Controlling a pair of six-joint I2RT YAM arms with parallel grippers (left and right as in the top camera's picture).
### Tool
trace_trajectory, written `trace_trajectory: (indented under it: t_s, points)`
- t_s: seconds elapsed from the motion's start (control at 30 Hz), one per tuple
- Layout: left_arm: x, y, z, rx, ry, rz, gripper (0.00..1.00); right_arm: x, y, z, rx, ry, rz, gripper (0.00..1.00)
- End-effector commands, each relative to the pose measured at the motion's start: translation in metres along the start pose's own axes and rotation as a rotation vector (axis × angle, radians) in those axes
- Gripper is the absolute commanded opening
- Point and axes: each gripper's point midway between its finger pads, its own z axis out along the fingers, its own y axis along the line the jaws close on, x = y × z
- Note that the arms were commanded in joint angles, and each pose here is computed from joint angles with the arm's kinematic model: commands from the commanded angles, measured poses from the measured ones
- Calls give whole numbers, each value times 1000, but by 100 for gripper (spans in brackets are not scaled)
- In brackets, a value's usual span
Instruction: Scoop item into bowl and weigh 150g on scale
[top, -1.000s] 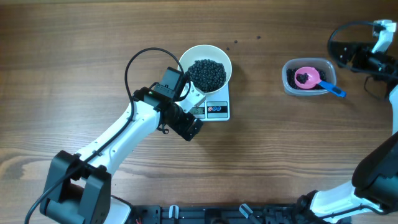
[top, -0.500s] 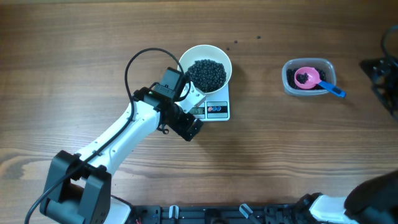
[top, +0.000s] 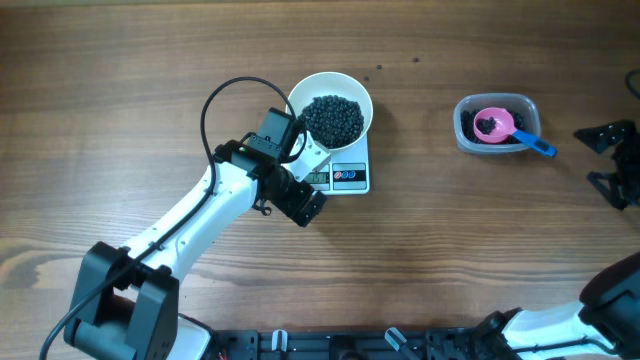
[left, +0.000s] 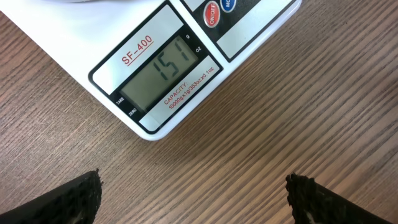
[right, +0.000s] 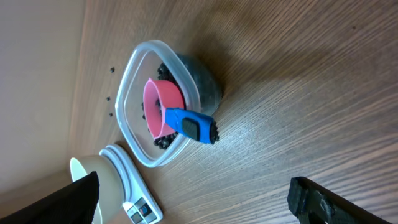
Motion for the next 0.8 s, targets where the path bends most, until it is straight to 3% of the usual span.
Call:
trace_trajectory:
  t_s: [0.0, 0.17, 0.3, 0.77]
  points:
    - [0, -2, -2, 7, -8, -1, 100, 4, 3, 16, -25, 45, -24, 100]
    - [0, -2, -2, 7, -8, -1, 100, 7, 24, 48, -57, 75, -105, 100]
    - [0, -2, -2, 7, -8, -1, 100, 12, 18, 69, 37, 108, -106, 100]
    - [0, -2, -2, 7, -8, -1, 100, 15, 5, 80, 66, 120, -48, 100]
